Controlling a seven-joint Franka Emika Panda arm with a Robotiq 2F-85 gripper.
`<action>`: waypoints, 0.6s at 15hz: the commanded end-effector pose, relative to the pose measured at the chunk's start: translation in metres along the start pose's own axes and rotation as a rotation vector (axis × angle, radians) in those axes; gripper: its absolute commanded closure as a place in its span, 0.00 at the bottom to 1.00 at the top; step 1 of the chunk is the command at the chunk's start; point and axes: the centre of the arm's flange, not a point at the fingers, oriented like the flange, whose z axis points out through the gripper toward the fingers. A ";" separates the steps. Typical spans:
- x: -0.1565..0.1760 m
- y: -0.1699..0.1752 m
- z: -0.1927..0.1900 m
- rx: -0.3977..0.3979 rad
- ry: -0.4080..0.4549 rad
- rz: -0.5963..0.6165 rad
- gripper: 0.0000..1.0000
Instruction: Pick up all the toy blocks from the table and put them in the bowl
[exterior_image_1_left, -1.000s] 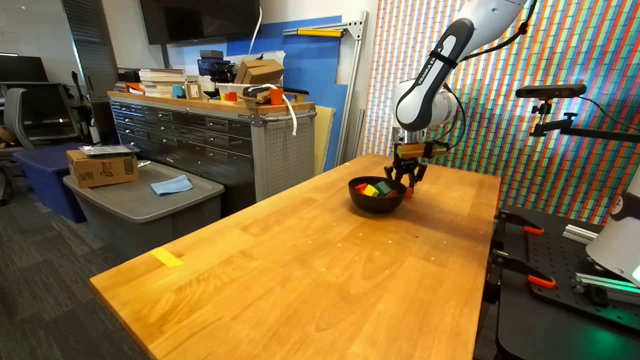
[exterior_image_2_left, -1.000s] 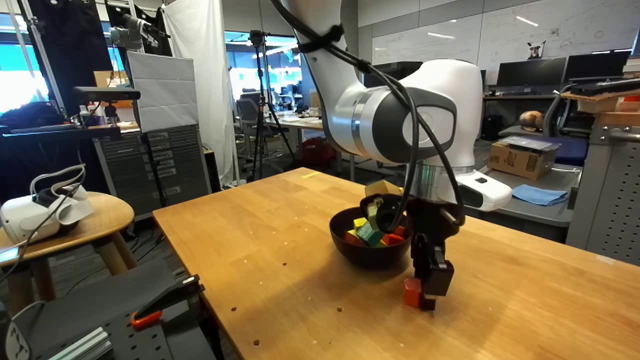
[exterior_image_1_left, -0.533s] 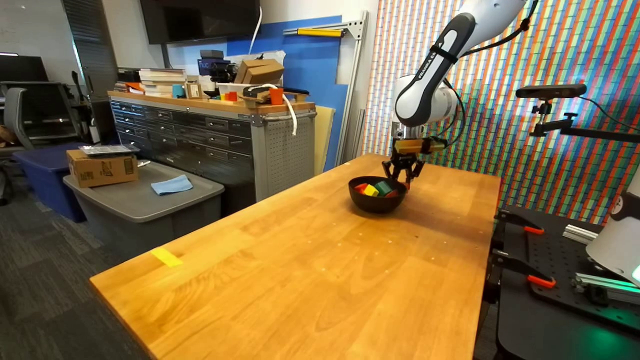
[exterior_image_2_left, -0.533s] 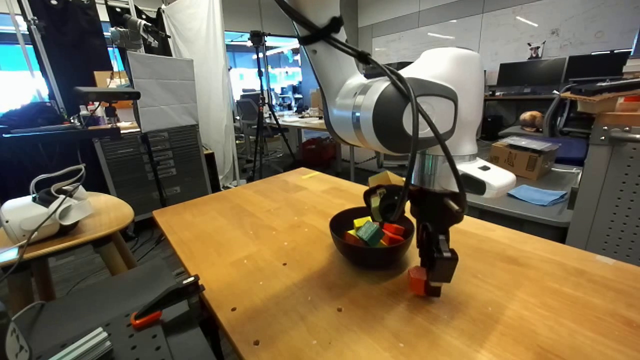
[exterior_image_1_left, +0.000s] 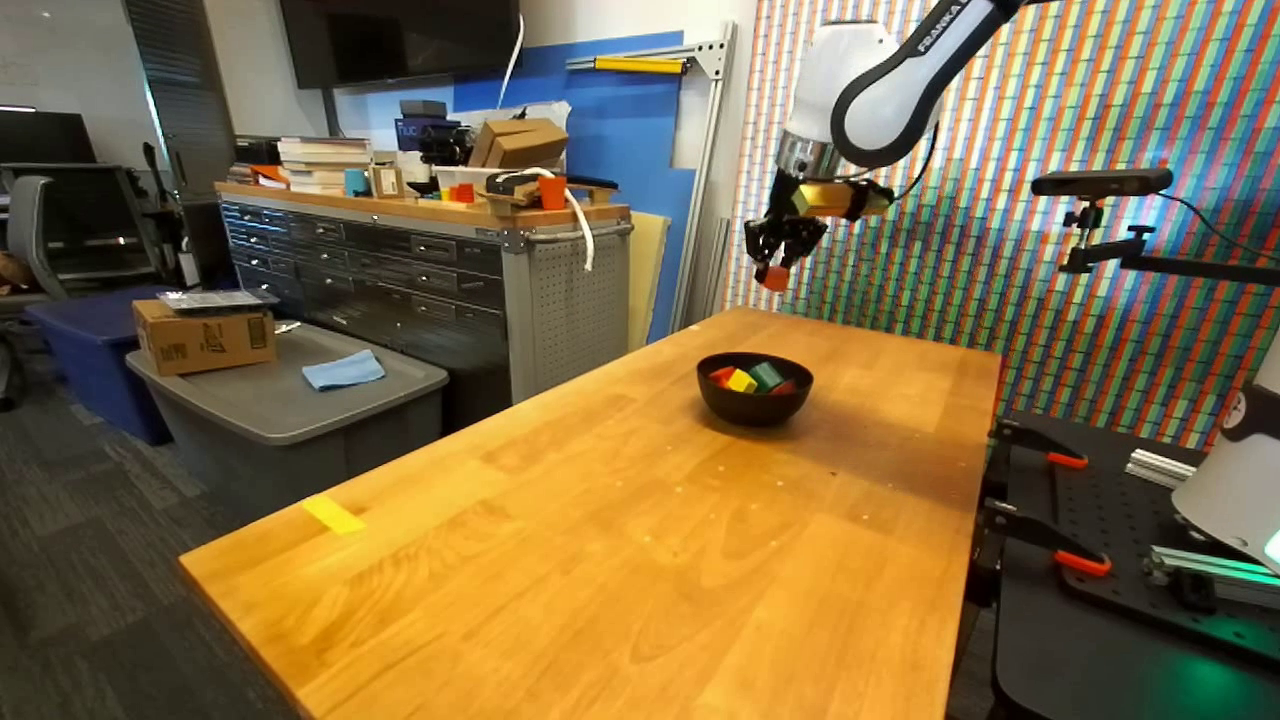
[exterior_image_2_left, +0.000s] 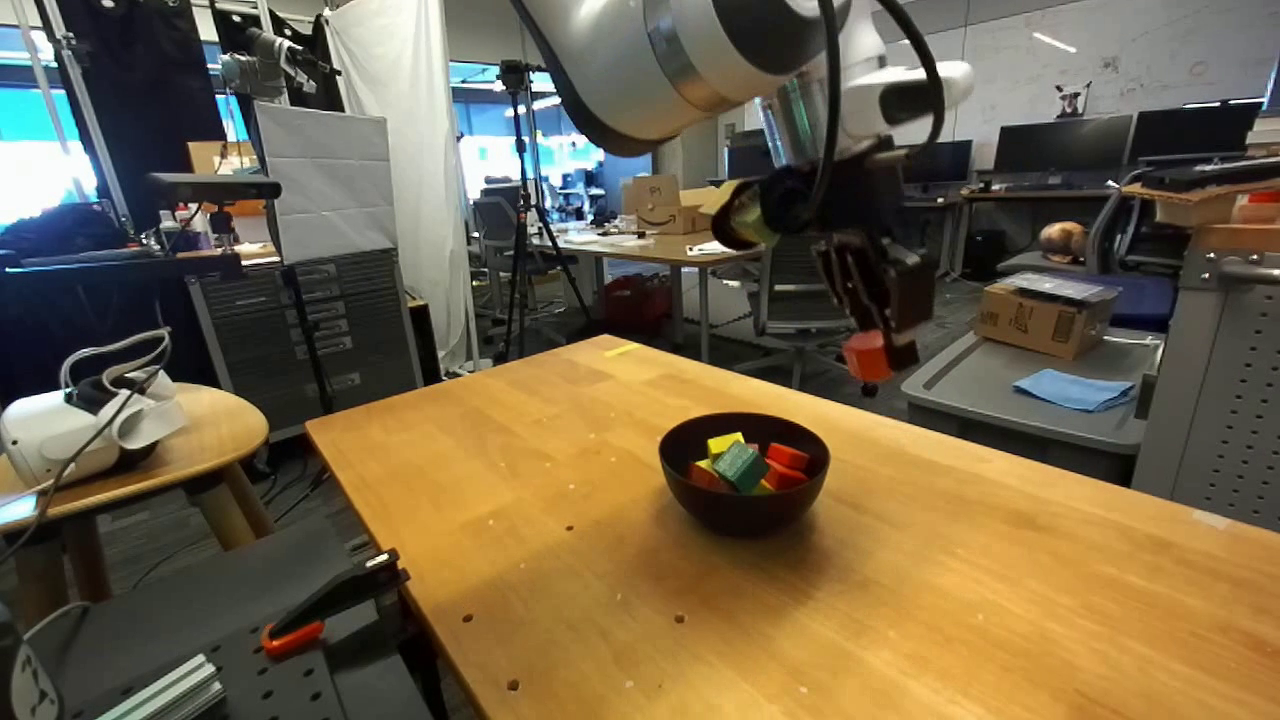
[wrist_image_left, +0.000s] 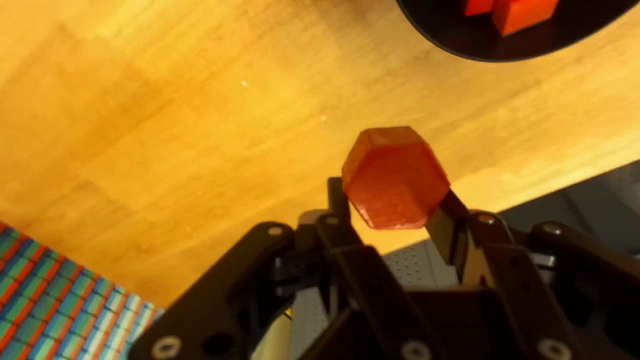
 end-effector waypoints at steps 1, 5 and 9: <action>-0.020 -0.053 -0.035 0.011 0.108 -0.133 0.84; -0.030 -0.105 -0.008 -0.027 0.072 -0.209 0.84; -0.032 -0.112 0.038 -0.126 0.019 -0.202 0.84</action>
